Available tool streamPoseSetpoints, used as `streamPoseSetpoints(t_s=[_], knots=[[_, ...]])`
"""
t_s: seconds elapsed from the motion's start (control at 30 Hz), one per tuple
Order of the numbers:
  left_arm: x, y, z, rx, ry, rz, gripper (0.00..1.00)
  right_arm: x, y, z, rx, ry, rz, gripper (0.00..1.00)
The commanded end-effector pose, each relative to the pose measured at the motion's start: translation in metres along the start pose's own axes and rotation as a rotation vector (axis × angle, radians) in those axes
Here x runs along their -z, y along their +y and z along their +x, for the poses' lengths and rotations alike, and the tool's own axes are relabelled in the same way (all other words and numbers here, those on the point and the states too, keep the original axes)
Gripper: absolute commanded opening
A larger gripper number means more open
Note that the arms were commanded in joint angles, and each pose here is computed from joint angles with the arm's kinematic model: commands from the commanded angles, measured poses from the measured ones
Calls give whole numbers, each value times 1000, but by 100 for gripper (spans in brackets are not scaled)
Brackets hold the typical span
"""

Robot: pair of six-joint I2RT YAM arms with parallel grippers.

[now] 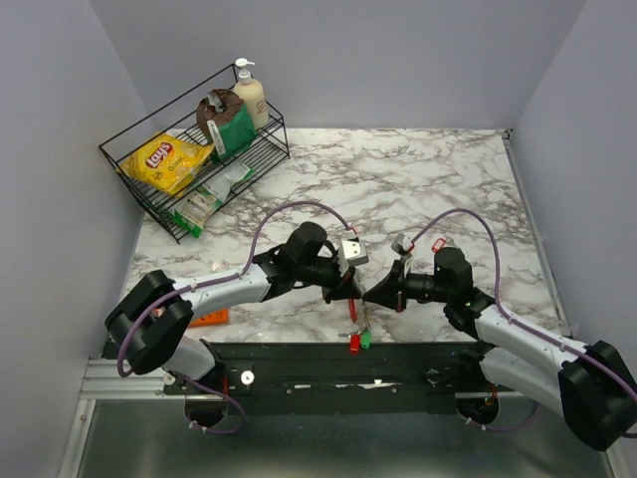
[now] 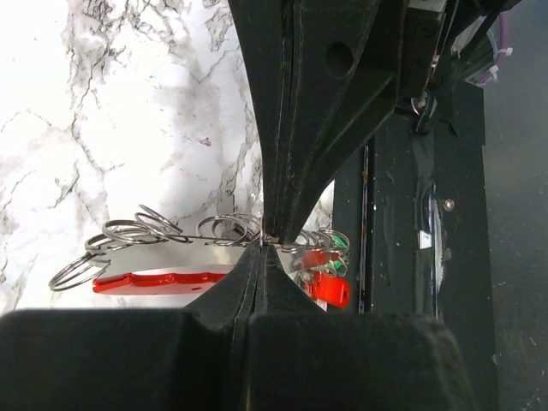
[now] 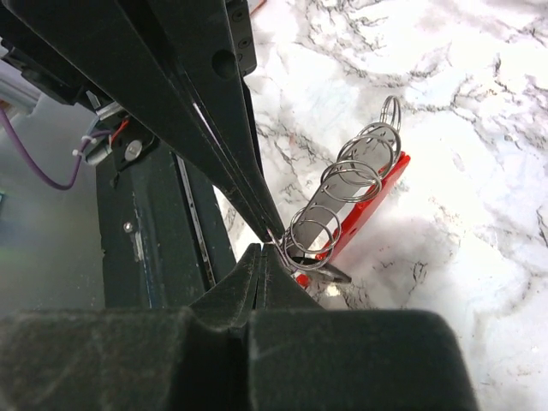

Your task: Put the keys on the keyring

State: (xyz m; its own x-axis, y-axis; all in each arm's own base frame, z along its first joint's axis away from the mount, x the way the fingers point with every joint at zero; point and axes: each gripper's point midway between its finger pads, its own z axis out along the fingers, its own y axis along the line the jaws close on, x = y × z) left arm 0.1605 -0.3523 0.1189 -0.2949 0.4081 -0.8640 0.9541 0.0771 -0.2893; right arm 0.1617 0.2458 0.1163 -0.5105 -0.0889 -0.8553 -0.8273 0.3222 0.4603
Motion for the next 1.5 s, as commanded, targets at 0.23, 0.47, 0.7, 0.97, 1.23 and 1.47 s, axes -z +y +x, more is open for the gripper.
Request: streamPoseSetpoints(t_s=[0.23, 0.47, 0.7, 0.97, 1.23, 1.47], knots=[[15, -7, -8, -38, -46, -16, 0, 2, 10, -37, 128, -51, -20, 40], [17, -9, -10, -43, -50, -6, 0, 0, 12, -35, 124, -36, -39, 50], [19, -13, -18, -50, -71, 4, 0, -5, 17, -28, 88, -3, -107, 47], [19, -15, -21, -51, -76, 13, 0, -7, 17, -26, 65, 1, -111, 31], [20, -14, -18, -40, -67, 9, 0, -7, 17, -34, 62, -23, -99, 1], [25, -10, -20, -48, -79, -34, 6, -6, 18, -38, 98, -45, -99, 1]])
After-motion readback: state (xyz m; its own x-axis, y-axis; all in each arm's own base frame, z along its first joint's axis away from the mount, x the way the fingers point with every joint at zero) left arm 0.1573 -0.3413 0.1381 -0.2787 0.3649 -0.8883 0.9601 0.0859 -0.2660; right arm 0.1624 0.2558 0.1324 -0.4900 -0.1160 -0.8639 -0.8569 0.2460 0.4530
